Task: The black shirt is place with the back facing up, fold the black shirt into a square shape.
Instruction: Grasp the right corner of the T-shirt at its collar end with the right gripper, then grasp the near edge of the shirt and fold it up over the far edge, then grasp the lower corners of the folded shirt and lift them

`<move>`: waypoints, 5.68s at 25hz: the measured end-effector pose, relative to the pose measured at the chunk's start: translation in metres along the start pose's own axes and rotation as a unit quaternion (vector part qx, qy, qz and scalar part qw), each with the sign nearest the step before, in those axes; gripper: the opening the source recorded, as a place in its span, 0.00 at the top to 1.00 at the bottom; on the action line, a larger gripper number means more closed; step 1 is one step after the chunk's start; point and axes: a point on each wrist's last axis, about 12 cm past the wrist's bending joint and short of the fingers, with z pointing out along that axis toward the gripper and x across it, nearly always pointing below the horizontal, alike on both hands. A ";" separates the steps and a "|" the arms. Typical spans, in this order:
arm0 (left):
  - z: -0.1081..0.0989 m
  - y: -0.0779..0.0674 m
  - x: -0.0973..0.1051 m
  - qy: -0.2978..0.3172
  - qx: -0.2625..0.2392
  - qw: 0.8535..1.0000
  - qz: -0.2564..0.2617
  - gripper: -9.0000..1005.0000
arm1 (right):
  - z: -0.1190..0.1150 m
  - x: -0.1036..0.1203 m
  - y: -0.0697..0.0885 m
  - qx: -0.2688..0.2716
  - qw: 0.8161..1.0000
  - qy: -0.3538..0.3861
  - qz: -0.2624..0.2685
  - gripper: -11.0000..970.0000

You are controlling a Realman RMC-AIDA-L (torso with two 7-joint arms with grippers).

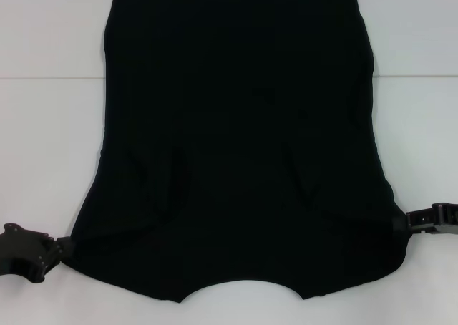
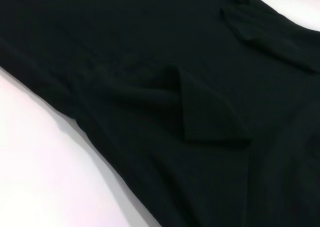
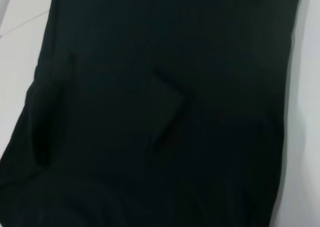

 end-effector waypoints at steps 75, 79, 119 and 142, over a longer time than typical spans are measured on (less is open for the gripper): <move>0.045 0.053 -0.147 -0.245 -0.020 0.958 -0.151 0.98 | -0.025 -0.080 0.010 0.002 0.960 -0.258 -0.111 0.94; 0.056 0.057 -0.168 -0.238 -0.055 0.959 -0.140 0.98 | -0.014 -0.104 0.022 0.033 0.953 -0.279 -0.117 0.94; 0.105 0.052 -0.146 -0.151 -0.204 0.957 -0.137 0.23 | 0.009 -0.083 0.002 0.058 0.934 -0.351 -0.032 0.27; 0.053 0.022 -0.058 -0.121 -0.015 0.953 -0.278 0.14 | -0.033 -0.041 -0.009 -0.041 0.956 -0.284 -0.064 0.28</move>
